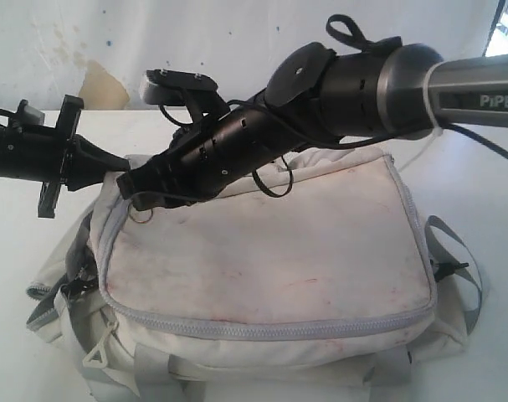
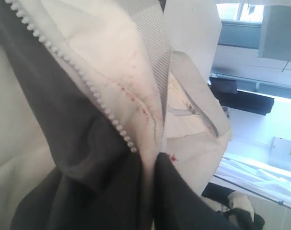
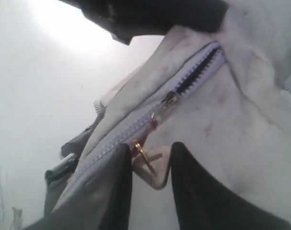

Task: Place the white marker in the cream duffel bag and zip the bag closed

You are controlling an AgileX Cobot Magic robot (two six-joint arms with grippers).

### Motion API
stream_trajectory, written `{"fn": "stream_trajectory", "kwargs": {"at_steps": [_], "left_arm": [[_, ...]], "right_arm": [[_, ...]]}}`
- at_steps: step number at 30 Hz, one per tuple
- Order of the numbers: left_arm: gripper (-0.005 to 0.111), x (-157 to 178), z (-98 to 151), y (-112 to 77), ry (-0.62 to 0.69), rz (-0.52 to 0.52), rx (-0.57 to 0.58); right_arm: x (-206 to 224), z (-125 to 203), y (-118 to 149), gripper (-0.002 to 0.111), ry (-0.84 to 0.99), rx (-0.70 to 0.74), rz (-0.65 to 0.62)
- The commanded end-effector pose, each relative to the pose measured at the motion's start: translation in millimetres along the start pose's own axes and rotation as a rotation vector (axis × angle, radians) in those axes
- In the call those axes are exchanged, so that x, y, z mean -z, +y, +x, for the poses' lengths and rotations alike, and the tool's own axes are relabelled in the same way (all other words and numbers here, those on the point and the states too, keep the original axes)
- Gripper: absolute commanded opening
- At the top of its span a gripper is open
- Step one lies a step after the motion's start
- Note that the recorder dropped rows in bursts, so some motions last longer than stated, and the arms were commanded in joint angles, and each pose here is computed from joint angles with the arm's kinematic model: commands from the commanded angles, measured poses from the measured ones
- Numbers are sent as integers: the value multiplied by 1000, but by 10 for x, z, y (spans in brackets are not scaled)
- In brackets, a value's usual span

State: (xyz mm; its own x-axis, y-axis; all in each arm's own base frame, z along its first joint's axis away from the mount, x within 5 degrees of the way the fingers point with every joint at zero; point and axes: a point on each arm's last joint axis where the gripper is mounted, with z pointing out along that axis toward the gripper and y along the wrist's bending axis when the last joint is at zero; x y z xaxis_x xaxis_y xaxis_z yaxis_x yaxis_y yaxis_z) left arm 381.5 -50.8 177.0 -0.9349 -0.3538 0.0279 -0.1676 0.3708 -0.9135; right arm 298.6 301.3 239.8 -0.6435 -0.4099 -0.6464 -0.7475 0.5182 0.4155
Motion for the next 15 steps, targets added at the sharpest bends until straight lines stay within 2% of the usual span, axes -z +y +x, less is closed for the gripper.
{"fn": "stream_trajectory", "kwargs": {"at_steps": [1, 15], "left_arm": [[0, 11, -62, -54, -62, 52, 80], [0, 14, -115, -16, -122, 17, 153]], "right_arm": [[109, 19, 130, 0, 66, 35, -66], [258, 215, 326, 0, 297, 63, -243]]}}
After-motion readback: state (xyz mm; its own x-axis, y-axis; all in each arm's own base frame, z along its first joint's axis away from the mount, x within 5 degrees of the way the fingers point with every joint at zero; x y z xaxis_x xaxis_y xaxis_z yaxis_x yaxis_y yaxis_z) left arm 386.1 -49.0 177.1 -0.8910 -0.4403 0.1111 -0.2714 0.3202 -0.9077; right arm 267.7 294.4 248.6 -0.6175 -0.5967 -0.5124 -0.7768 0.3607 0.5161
